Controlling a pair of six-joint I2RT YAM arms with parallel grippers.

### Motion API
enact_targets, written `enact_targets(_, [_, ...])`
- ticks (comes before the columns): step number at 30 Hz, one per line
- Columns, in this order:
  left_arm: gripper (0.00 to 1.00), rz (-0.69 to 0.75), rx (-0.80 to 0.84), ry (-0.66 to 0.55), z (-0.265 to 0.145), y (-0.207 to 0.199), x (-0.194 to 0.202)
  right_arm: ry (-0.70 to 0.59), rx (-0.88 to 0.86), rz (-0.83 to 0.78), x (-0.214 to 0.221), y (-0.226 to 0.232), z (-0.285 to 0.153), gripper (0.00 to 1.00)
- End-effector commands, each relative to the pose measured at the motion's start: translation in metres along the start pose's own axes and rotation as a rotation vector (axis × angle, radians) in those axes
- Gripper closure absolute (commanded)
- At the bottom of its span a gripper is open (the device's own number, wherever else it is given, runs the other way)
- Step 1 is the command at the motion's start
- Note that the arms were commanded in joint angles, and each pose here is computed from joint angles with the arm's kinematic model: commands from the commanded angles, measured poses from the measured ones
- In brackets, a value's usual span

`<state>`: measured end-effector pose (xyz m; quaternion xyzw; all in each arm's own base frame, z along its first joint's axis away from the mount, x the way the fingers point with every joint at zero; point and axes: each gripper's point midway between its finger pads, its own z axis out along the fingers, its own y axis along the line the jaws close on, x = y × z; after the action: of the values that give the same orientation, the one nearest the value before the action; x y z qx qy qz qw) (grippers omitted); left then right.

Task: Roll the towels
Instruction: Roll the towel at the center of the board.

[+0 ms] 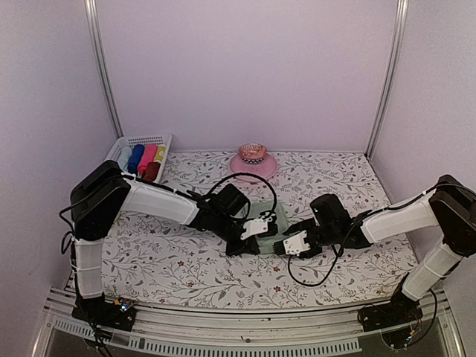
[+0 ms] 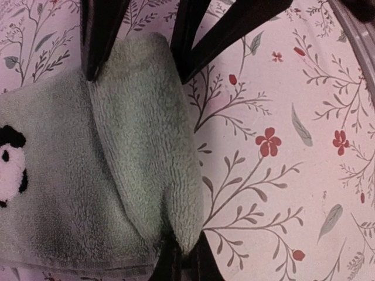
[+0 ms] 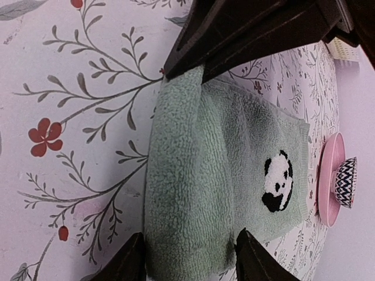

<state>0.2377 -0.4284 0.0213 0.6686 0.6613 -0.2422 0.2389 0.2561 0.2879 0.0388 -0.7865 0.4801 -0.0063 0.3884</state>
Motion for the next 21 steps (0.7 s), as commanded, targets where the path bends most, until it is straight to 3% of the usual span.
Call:
enact_targets(1, [1.00,-0.057,0.036,0.054,0.004,-0.002,0.019,-0.019,-0.011,-0.013,-0.008,0.003,-0.002,0.49])
enact_targets(15, [1.00,-0.065,0.055,0.046,0.003,-0.006,0.019,0.044,-0.029,0.030,0.001,0.004,0.011,0.62])
enact_targets(21, [1.00,-0.067,0.060,0.044,-0.001,-0.009,0.020,0.052,-0.112,0.075,0.000,0.011,0.014,0.85])
